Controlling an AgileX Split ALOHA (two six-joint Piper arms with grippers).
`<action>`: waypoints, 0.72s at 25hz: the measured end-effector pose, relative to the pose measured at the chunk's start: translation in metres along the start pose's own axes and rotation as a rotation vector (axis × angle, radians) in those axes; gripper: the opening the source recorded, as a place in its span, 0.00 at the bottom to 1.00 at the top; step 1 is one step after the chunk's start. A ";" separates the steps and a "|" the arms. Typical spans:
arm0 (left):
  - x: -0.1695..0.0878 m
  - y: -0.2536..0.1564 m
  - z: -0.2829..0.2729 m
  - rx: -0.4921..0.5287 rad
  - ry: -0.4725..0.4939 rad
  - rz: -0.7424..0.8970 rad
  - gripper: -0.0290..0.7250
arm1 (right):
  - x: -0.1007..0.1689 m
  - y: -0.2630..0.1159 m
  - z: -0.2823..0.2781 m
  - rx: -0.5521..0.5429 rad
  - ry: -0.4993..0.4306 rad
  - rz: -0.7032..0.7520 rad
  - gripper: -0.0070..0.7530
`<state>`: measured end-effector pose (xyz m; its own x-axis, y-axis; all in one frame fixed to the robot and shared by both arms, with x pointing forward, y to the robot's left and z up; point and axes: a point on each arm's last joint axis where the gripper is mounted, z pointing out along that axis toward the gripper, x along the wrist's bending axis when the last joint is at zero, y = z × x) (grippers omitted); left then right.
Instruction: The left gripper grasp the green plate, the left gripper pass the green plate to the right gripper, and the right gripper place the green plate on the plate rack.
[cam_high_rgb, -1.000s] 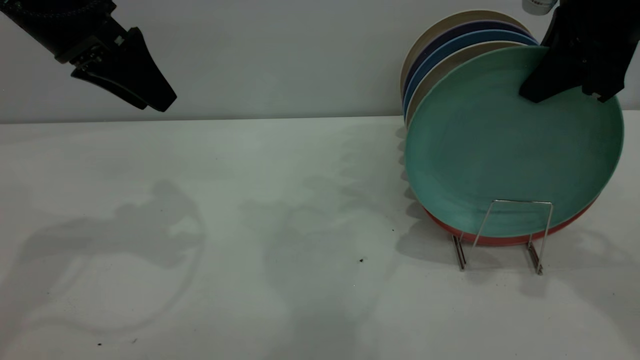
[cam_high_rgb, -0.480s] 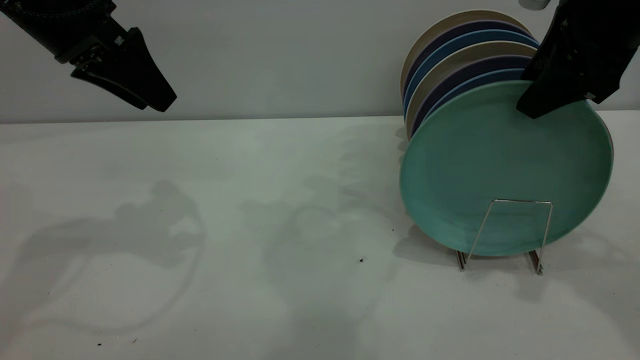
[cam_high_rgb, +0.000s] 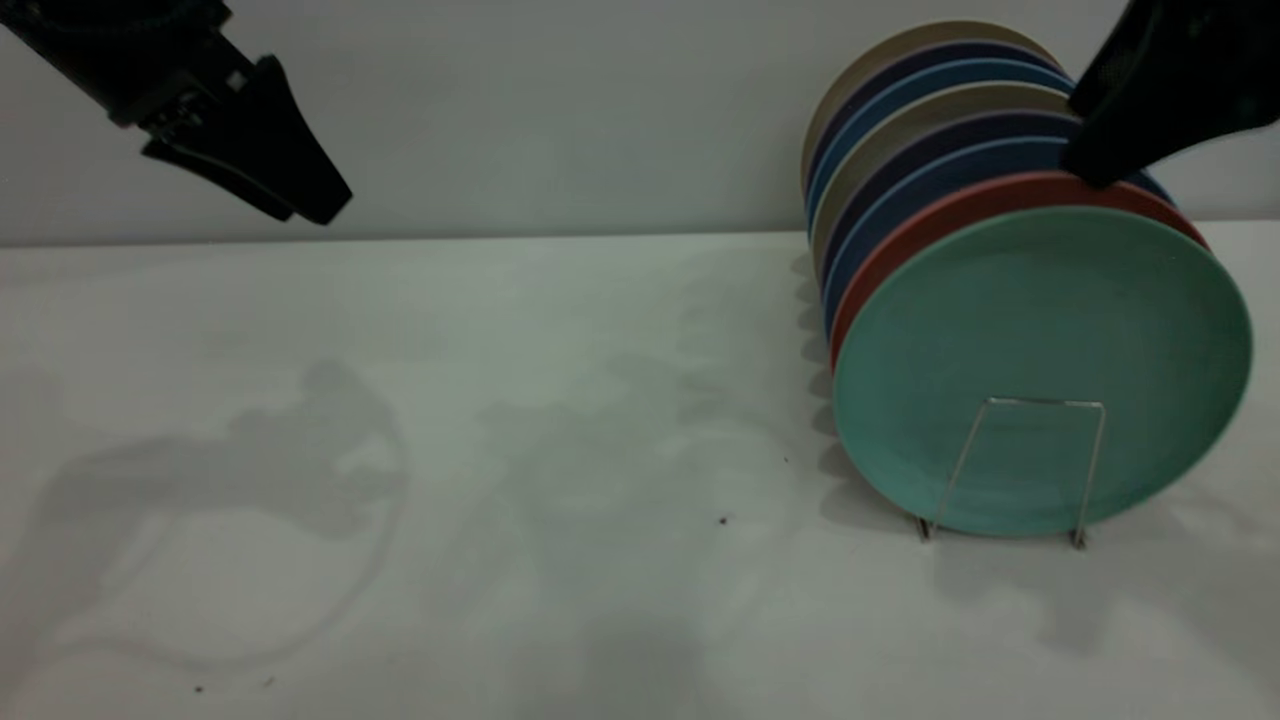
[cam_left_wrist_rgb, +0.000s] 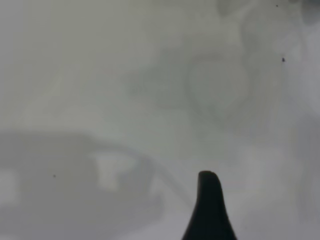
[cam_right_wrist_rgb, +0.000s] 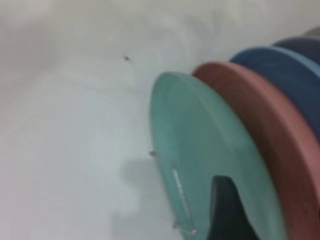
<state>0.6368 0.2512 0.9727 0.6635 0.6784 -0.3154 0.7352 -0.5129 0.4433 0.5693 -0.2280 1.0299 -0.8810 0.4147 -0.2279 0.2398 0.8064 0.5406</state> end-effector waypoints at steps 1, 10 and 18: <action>-0.001 0.000 -0.002 0.003 -0.003 -0.004 0.82 | 0.002 0.002 -0.007 -0.006 0.003 0.013 0.60; -0.037 0.004 -0.073 -0.019 0.117 -0.020 0.82 | 0.050 0.019 -0.105 0.004 0.008 0.404 0.60; -0.102 -0.008 -0.160 -0.100 0.270 -0.126 0.82 | 0.094 -0.007 -0.169 0.157 -0.189 0.754 0.60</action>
<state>0.5409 0.2704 1.1358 0.4972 0.8554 -0.1450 0.7831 -0.3705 0.4994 0.4160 -0.2659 1.1413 -0.3774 0.9260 0.0126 0.8113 0.3241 0.4866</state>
